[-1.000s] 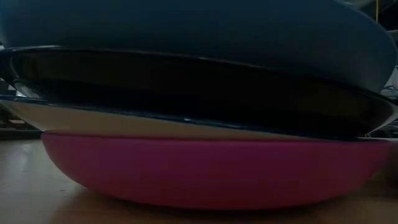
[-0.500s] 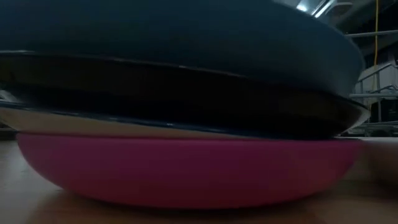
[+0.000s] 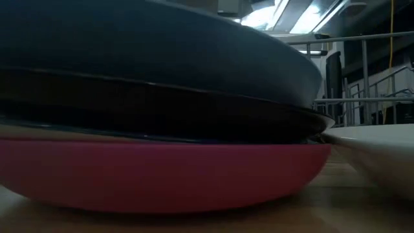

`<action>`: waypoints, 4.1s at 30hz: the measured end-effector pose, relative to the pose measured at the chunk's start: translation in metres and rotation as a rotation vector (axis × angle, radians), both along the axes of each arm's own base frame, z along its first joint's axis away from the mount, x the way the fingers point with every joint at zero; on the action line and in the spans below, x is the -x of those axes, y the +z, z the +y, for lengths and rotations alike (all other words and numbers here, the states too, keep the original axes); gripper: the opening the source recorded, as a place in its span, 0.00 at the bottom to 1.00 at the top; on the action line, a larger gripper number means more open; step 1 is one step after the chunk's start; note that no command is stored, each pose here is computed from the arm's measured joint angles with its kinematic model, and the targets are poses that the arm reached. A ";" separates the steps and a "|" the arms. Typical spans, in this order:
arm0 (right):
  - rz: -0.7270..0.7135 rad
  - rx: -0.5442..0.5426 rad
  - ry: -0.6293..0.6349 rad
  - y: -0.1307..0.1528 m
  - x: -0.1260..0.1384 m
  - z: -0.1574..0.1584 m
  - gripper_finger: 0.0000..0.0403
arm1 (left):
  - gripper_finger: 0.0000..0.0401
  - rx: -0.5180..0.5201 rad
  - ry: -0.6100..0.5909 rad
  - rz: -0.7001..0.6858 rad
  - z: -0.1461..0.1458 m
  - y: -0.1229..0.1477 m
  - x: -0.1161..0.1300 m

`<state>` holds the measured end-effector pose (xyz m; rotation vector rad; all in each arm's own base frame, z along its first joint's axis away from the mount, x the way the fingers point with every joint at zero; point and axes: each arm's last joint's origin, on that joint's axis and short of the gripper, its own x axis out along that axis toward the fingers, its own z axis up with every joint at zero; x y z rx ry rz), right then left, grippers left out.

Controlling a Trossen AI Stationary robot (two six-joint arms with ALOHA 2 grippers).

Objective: Sort dishes
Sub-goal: Put the white plate in the dish rack

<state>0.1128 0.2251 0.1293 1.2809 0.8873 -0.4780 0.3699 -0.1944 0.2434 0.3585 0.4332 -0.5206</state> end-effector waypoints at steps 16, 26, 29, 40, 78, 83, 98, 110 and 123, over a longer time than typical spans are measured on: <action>-0.072 0.030 -0.037 0.002 -0.002 -0.001 0.04 | 0.40 -0.029 0.095 -0.017 0.003 0.000 -0.001; -0.079 0.053 0.009 0.019 -0.006 0.011 0.04 | 0.40 0.127 0.268 0.042 0.014 0.000 -0.007; -0.074 0.090 0.005 0.026 -0.007 0.012 0.04 | 0.40 0.154 0.295 0.052 0.018 0.000 -0.009; -0.024 0.198 0.012 0.052 -0.009 0.017 0.05 | 0.40 0.313 0.421 0.108 0.033 0.000 -0.015; -0.146 0.306 -0.005 0.079 -0.031 0.017 0.04 | 0.40 0.590 0.685 0.319 0.043 -0.031 -0.025; -0.162 0.314 -0.009 0.079 -0.031 0.017 0.04 | 0.40 0.620 0.673 0.333 0.042 -0.030 -0.025; -0.268 0.443 0.026 0.102 -0.049 0.018 0.05 | 0.33 0.672 0.573 0.311 0.039 -0.024 -0.028; -0.250 0.430 0.141 0.127 -0.061 0.024 0.27 | 0.12 0.659 0.556 0.352 0.038 -0.027 -0.027; -0.252 0.398 0.273 0.168 -0.064 0.033 0.36 | 0.12 0.671 0.519 0.353 0.036 -0.024 -0.027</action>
